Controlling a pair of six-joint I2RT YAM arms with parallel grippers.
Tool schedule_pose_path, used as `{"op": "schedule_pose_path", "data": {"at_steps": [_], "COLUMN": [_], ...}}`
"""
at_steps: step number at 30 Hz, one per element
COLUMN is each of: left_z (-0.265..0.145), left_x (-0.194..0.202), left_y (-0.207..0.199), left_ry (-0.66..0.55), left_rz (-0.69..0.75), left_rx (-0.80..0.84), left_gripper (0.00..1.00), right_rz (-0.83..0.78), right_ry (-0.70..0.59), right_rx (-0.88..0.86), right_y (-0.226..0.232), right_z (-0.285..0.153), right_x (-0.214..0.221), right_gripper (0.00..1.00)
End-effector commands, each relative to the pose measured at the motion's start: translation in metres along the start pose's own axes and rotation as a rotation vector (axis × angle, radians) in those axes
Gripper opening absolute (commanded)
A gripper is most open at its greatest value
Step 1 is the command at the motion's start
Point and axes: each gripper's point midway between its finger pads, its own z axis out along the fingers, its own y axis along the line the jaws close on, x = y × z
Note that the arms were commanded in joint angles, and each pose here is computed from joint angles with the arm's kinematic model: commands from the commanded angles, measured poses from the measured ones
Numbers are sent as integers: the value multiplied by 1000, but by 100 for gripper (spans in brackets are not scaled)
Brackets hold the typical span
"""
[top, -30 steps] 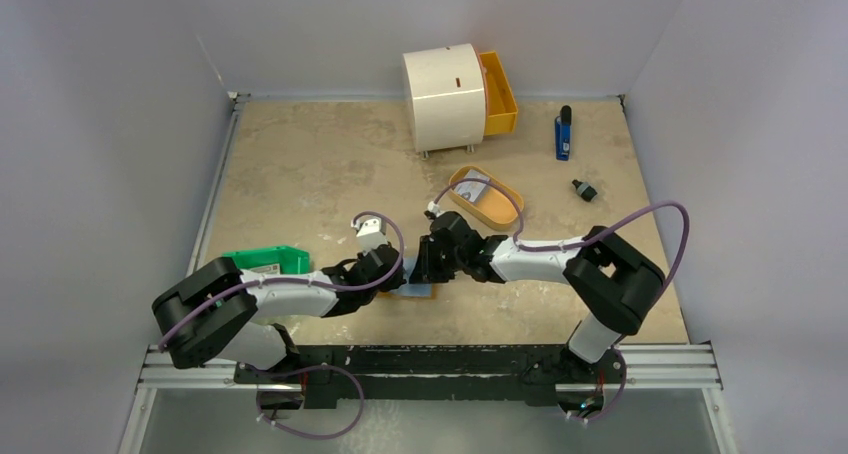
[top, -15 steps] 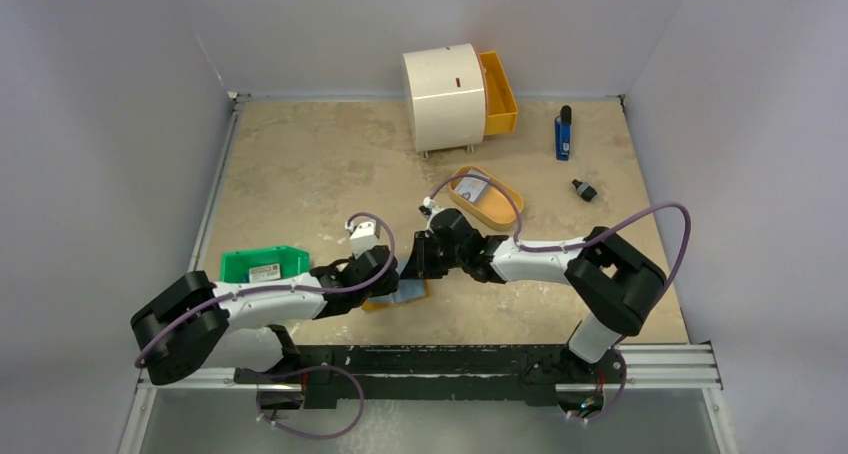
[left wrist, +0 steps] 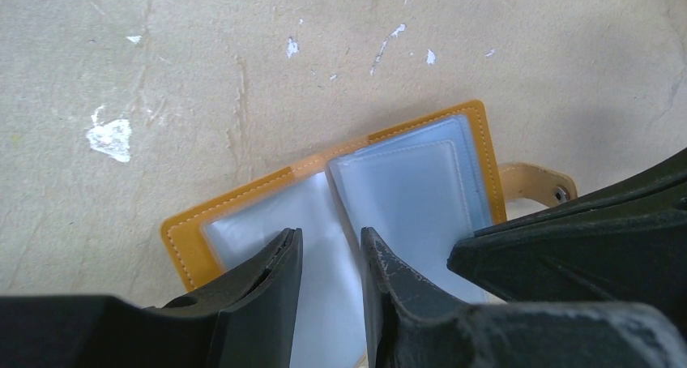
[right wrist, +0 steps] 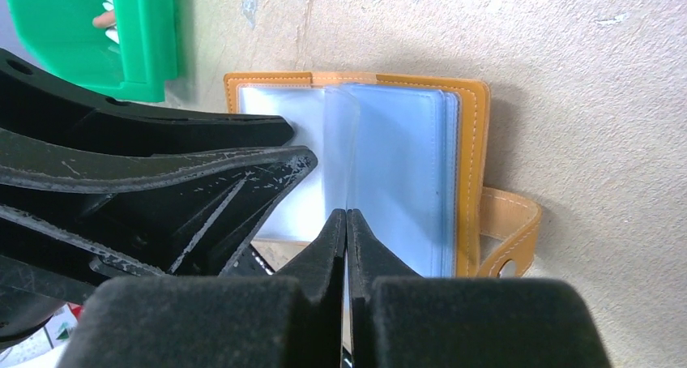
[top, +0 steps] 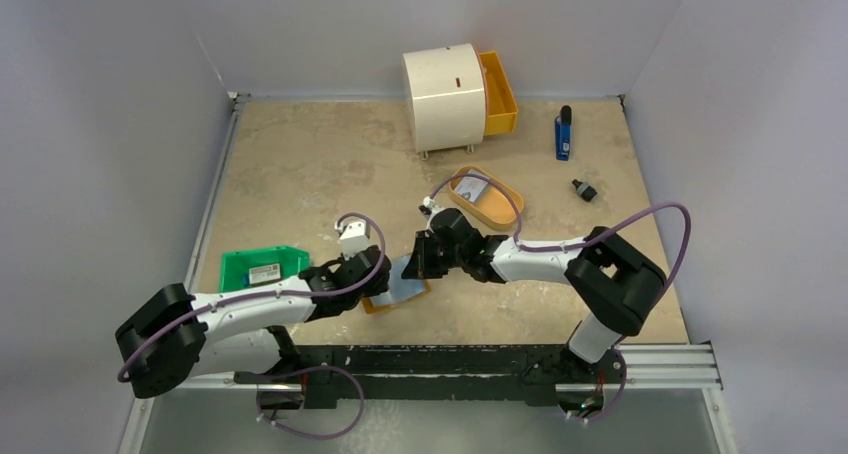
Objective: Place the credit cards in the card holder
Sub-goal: Adjust the card holder at the center of the board.
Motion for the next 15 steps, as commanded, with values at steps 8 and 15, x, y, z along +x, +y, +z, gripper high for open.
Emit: {"op": "schedule_pose_path", "data": {"at_steps": [8,15], "left_z": [-5,1], "left_x": [-15,-9], "left_y": [11,22], "left_ry": [-67,-65], "left_rz": [-4,1], "left_rx": [-59,-109], "left_gripper": [30,17], "right_rz": [-104,-158], "right_ry": [16,90], "right_rx": [-176,-203], "right_y": [52,64], "right_z": [-3,8], "right_x": [-9,4], "right_gripper": [0,0]}}
